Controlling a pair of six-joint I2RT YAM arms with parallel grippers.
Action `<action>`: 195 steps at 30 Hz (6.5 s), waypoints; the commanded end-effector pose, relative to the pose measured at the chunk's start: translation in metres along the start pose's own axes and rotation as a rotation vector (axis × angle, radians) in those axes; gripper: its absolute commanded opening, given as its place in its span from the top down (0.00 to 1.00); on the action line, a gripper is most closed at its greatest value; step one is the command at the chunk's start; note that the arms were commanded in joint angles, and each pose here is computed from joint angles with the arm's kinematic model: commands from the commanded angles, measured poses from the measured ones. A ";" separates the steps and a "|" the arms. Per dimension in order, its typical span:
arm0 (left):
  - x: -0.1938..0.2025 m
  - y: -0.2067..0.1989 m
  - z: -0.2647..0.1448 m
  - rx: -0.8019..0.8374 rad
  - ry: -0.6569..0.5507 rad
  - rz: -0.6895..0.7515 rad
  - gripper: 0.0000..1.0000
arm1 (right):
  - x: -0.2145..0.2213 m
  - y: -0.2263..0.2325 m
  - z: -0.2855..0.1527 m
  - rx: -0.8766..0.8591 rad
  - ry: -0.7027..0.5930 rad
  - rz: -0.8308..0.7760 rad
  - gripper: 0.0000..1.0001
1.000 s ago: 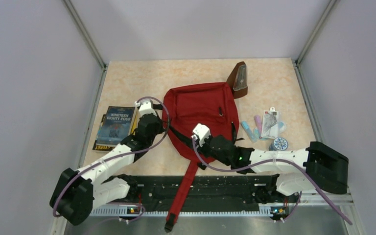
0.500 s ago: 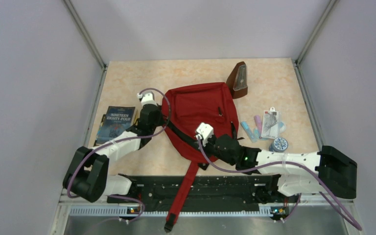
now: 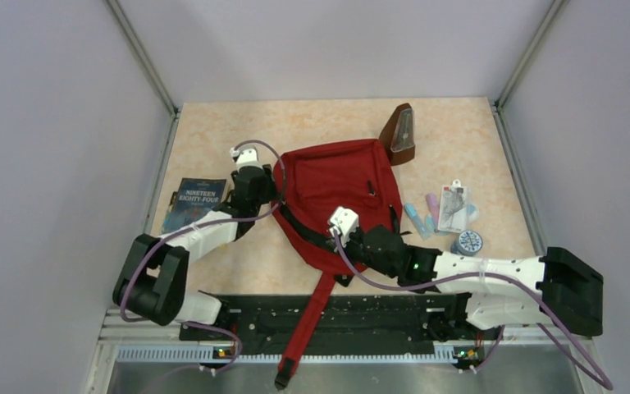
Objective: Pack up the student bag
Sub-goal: Unzip the student bag at the center of the board, then pick up the book from the center of the board.
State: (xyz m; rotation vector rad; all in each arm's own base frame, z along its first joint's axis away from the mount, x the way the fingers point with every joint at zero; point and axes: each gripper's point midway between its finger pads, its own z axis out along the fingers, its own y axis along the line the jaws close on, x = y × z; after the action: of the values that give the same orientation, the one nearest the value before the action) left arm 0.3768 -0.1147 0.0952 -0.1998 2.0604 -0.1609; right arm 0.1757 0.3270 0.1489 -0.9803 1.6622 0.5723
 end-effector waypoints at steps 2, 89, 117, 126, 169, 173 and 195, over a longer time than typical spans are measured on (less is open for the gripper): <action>-0.046 0.003 -0.025 -0.007 -0.114 -0.010 0.30 | -0.037 -0.011 -0.005 0.081 -0.078 0.082 1.00; -0.030 -0.110 -0.079 0.485 -0.029 -0.180 0.18 | -0.043 -0.055 0.028 -0.096 0.131 0.532 0.45; -0.016 0.018 -0.074 -0.047 0.028 -0.116 0.07 | 0.023 -0.242 0.063 0.646 0.277 0.227 0.55; -0.008 0.121 -0.080 -0.467 0.086 -0.137 0.07 | 0.016 -0.263 0.066 0.597 0.237 0.266 1.00; -0.025 0.158 -0.060 -0.664 0.277 0.073 1.00 | 0.015 -0.251 0.062 0.457 0.174 0.399 1.00; -0.049 0.113 -0.077 -0.403 0.165 -0.033 1.00 | 0.004 -0.236 0.059 0.378 0.162 0.411 0.85; -0.089 -0.126 -0.171 0.534 -0.003 0.032 1.00 | -0.084 -0.156 -0.022 0.096 -0.110 0.601 0.22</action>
State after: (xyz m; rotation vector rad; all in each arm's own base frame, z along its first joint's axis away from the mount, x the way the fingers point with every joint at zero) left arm 0.2628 -0.1753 0.2050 0.1043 2.1961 -0.5017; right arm 0.3159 0.2505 0.2112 -0.4789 1.9771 0.7686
